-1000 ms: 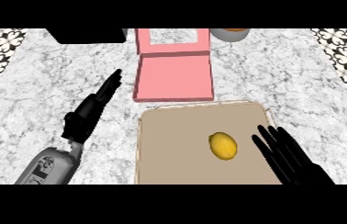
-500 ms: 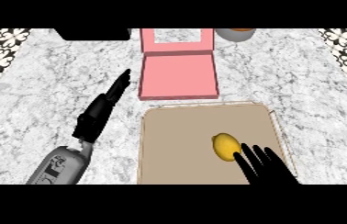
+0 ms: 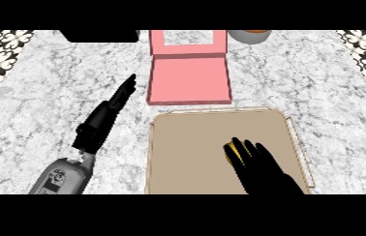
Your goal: Pick the lemon from the tray and place it in the cardboard box
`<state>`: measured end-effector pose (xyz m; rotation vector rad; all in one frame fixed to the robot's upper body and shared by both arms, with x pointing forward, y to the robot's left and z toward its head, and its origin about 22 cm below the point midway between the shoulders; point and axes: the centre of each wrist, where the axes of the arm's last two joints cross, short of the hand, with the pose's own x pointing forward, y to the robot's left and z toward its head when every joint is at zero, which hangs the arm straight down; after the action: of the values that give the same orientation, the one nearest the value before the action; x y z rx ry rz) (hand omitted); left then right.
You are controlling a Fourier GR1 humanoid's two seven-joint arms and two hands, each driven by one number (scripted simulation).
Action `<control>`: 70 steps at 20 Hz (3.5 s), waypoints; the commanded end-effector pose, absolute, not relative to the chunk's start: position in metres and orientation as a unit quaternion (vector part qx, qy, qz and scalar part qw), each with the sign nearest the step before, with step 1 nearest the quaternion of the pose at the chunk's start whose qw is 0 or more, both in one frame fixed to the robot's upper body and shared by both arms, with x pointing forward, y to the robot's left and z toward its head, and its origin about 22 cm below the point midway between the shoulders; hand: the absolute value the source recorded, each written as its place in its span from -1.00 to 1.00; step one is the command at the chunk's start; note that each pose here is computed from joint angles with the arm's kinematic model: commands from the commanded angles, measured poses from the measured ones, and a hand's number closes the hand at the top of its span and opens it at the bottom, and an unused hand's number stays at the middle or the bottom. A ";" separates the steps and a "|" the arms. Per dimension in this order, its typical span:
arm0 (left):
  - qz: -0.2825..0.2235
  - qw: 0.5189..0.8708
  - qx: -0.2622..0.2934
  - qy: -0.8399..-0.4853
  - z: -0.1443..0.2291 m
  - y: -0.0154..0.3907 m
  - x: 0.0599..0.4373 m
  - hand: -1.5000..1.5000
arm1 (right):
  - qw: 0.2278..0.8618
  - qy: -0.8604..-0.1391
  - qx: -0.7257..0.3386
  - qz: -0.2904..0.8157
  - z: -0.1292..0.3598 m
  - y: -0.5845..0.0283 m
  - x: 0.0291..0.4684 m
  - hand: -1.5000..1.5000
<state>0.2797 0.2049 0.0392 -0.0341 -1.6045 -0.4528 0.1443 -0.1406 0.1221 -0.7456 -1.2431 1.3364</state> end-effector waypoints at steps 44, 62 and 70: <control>-0.200 0.675 -0.021 -0.710 0.035 0.208 0.268 0.00 | 0.564 -0.423 -0.350 0.616 -0.005 -0.141 0.210 -1.00; -0.206 0.673 -0.027 -0.709 0.041 0.194 0.288 0.00 | 0.499 -0.500 -0.360 0.609 0.020 -0.055 0.223 1.00; -0.210 0.670 -0.025 -0.712 0.039 0.192 0.298 0.00 | 0.445 -0.564 -0.426 0.550 0.060 0.004 0.212 1.00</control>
<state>0.2918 0.1974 0.0418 -0.0623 -1.6015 -0.4745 0.2222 -0.0260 0.0416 -0.9734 -1.3012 1.4311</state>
